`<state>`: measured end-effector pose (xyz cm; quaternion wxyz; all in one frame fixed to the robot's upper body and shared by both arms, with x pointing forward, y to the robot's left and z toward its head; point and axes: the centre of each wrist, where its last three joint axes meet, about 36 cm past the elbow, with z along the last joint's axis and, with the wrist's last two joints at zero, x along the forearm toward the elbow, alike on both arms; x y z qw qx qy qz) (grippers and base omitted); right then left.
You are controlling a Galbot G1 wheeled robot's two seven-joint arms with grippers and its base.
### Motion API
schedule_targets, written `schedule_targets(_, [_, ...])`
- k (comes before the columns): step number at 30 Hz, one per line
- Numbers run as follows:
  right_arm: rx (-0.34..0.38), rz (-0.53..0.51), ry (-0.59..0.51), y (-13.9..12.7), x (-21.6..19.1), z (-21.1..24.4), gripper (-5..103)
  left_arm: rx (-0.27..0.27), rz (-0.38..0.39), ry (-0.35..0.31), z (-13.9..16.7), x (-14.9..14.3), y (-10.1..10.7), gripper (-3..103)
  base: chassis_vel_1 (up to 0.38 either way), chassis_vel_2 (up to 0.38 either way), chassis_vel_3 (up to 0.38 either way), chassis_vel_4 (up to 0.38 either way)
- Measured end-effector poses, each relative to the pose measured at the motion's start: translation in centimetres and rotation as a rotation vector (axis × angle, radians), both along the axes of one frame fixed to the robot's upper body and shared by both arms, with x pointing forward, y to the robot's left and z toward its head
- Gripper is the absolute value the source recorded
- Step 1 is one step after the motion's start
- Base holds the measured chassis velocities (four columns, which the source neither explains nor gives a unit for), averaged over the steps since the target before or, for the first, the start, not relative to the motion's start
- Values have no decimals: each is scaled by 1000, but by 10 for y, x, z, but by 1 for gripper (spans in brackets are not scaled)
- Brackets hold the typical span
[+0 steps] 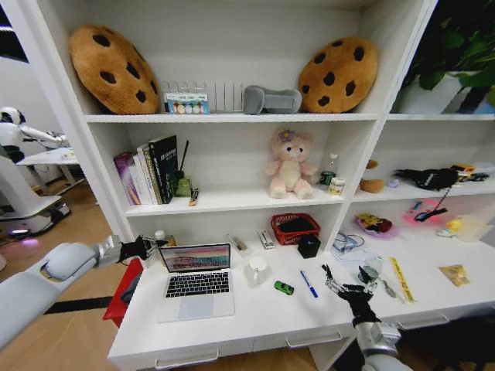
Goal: Organize the objects on the table.
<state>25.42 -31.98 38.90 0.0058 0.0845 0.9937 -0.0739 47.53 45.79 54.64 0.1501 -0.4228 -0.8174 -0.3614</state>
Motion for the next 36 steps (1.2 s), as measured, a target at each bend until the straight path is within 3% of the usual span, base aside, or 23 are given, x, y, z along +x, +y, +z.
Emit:
schedule_targets(6, [0, -4, -3, -1, 0, 0, 100, 6, -28, 16, 2, -2, 0, 0, 0, 0, 0, 0])
schedule_targets(8, [-1, -9, -11, -2, 2, 2, 100, 29, -64, 31, 7, -6, -1, 0, 0, 0, 0, 0])
schedule_targets(9, [-1, -8, -19, -2, 4, 4, 100, 73, -109, 32, 13, -12, -4, 0, 0, 0, 0, 0])
schedule_targets(15, [7, -9, -25, 0, 5, 8, 100, 117, -175, 64, 13, -29, -17, 0, 0, 0, 0, 0])
schedule_targets(19, [12, -13, -20, 1, 1, 8, 100, 168, -216, 108, -1, -49, -24, 0, 0, 0, 0, 0])
schedule_targets(28, [16, -24, -29, 3, -2, 11, 100, 200, -272, 161, -41, -94, -29, 0, 0, 0, 0, 0])
schedule_targets(30, [16, -26, -30, 4, -2, 12, 100, 198, -278, 155, -46, -98, -29, 0, 0, 0, 0, 0])
schedule_targets(32, [15, -30, -30, 4, -1, 13, 100, 152, -222, 90, -55, -104, -29, 0, 0, 0, 0, 0])
schedule_targets(33, [15, -30, -30, 4, -1, 13, 100, 152, -222, 90, -55, -104, -29, 0, 0, 0, 0, 0])
schedule_targets(34, [15, -32, -28, 4, -1, 13, 100, 115, -167, 46, -59, -106, -28, 0, 0, 0, 0, 0])
schedule_targets(35, [17, -35, -25, 5, -1, 14, 100, 36, -51, -30, -70, -111, -29, 0, 0, 0, 0, 0])
schedule_targets(36, [17, -35, -25, 5, -1, 14, 100, 36, -51, -30, -70, -111, -29, 0, 0, 0, 0, 0])
